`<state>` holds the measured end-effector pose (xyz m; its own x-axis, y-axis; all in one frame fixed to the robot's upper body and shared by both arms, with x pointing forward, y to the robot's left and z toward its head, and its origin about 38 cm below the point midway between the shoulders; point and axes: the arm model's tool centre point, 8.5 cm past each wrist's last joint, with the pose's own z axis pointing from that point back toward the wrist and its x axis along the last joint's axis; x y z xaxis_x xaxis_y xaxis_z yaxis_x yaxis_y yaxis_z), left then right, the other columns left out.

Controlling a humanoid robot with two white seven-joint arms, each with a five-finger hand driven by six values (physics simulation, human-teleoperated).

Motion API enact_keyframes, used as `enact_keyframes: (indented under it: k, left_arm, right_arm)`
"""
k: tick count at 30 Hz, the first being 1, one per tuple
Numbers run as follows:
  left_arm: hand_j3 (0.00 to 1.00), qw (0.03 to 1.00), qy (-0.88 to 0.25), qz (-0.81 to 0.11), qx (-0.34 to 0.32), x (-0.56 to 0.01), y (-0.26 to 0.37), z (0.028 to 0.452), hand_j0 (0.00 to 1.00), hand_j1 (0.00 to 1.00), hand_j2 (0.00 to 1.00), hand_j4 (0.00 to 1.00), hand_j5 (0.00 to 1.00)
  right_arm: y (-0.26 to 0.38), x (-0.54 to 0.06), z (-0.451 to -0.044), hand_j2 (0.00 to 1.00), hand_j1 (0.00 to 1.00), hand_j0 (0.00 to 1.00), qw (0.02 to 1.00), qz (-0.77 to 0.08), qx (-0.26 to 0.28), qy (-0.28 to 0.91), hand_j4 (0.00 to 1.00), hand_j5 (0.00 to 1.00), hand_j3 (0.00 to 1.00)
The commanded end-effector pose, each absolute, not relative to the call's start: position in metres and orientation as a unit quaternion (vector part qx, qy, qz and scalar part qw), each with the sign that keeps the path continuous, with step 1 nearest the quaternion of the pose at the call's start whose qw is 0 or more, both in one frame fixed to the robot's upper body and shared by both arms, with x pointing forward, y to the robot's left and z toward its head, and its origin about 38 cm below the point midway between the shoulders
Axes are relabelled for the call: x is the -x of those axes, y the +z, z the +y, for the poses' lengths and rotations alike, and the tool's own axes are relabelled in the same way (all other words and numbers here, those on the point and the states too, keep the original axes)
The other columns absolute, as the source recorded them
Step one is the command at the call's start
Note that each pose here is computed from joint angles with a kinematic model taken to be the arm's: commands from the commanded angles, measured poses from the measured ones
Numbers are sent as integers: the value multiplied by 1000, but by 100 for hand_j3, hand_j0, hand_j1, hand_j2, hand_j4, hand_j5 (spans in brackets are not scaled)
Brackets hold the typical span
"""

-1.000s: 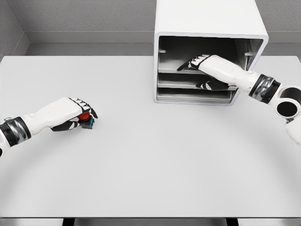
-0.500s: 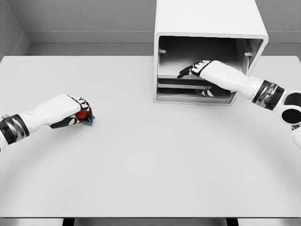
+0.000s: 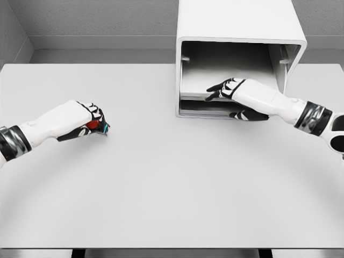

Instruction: Slide open multi-storey tabletop storage cabinets and put open load switch and slide close multi-storey tabletop storage cabinets

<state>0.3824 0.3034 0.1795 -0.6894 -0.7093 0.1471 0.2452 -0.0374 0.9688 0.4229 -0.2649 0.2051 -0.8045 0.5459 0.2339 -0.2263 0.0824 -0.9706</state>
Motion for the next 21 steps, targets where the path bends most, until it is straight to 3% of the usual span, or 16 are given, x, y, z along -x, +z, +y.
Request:
enact_keyframes:
  k: [1,21]
  left_arm:
    - [36,341,-691,-607,-194,-382,183,303,36,36,36,36,36]
    - [37,306,-680,-636,-198,-381,205,281,37,37,37,37,37]
  right_arm:
    - [208,-421,-266,78,78,78,285,-676,119,669,78,78,78]
    - [220,-390,-279,78,78,78,264,-674,126,678,78,78,78]
